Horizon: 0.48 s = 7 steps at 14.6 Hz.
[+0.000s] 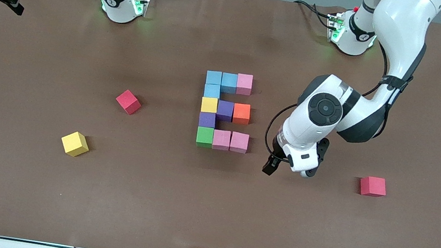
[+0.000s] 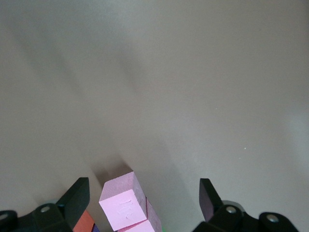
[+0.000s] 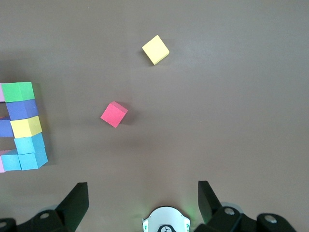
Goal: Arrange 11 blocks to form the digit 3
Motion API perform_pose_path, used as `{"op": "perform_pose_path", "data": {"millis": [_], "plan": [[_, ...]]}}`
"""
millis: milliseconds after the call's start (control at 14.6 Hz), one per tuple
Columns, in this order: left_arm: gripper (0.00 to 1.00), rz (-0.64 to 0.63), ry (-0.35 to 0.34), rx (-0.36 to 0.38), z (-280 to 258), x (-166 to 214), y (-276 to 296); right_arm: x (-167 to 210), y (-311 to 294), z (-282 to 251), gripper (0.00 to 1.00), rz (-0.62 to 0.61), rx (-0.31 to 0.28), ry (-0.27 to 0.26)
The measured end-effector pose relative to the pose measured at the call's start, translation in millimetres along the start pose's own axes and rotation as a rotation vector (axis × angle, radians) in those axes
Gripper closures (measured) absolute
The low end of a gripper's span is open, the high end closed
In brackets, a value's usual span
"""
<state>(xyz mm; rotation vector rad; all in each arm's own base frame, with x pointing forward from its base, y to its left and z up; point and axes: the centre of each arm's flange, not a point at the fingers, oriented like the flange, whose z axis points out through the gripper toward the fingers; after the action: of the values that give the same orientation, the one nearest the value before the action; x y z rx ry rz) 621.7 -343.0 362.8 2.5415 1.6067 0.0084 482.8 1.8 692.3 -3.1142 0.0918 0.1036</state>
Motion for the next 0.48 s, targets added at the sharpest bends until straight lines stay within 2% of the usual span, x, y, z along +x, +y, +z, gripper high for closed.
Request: {"op": "perform_pose_path", "data": {"millis": [275, 481], "plan": [[0.0, 0.057, 0.006, -0.007, -4, 20, 2, 0, 0, 0, 0.0, 0.0, 0.0, 0.0], [0.0, 0.183, 0.032, -0.031, -19, 47, 6, 0, 0, 0, 0.0, -0.005, 0.0, 0.0]]}}
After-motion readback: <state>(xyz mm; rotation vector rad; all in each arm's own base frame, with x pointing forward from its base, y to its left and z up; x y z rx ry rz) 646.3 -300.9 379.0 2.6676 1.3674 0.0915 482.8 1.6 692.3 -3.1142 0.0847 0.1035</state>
